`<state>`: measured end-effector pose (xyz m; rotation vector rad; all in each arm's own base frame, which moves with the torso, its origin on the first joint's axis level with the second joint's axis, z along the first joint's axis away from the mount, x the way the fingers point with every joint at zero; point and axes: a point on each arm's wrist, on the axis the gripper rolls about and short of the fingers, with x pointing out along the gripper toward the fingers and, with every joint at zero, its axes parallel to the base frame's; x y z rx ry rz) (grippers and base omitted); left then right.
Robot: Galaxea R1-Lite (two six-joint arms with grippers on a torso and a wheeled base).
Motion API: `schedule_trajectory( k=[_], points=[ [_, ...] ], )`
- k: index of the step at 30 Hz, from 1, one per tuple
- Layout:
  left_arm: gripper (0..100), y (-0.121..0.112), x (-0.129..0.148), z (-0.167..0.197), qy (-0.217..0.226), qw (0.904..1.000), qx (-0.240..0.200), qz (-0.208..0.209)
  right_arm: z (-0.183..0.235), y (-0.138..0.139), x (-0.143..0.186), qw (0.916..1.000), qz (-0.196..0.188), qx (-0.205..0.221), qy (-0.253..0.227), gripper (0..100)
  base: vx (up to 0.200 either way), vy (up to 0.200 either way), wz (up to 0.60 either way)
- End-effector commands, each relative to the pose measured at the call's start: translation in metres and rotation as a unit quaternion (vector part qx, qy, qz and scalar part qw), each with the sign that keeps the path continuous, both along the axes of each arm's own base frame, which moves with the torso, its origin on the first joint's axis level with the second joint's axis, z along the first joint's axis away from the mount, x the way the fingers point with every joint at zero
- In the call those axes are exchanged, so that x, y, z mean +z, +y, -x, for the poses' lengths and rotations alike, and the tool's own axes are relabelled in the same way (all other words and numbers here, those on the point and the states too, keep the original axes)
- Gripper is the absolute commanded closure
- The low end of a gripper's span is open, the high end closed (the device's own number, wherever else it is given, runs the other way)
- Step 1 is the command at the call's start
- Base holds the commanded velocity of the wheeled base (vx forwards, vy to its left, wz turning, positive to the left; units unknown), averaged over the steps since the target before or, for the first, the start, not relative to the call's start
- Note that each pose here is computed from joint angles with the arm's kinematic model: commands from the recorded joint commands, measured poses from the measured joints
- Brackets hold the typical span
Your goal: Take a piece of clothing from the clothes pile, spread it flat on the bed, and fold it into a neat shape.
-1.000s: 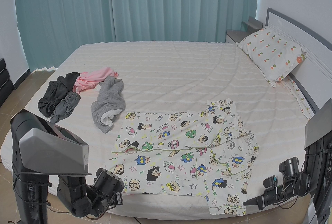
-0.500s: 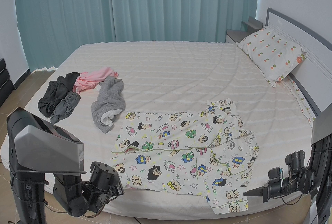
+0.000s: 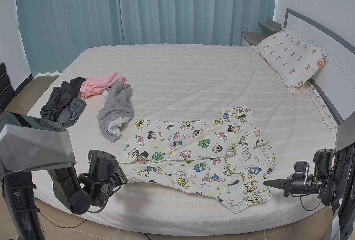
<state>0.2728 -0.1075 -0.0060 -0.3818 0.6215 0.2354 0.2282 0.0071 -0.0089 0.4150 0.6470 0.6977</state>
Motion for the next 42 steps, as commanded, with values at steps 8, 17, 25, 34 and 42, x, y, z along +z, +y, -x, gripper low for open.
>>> schedule_trajectory(
  k=[8, 17, 25, 34, 42],
  points=[
    [100, -0.007, 0.019, -0.050, -0.004, 0.9998, 0.022, 0.002, -0.057, -0.004, 0.004, 0.9962, -0.020, -0.068, -0.051, 100, 0.000, 0.000, 0.00],
    [100, -0.018, 0.012, -0.071, 0.017, 0.9997, 0.019, -0.006, -0.087, -0.018, 0.008, 0.9896, -0.026, -0.117, -0.080, 100, 0.000, 0.000, 0.00],
    [100, -0.023, -0.009, -0.082, 0.044, 0.9987, 0.017, -0.017, -0.110, -0.025, 0.011, 0.9865, -0.026, -0.143, -0.076, 100, 0.000, 0.000, 0.00],
    [100, -0.029, -0.021, -0.098, 0.039, 0.9990, 0.017, -0.015, -0.122, -0.028, 0.006, 0.9840, -0.045, -0.163, -0.055, 100, 0.000, 0.000, 0.00],
    [0, -0.035, -0.024, -0.103, 0.043, 0.9989, 0.014, -0.016, -0.109, -0.025, 0.001, 0.9867, -0.042, -0.156, -0.013, 100, 0.000, 0.000, 0.00]
  ],
)
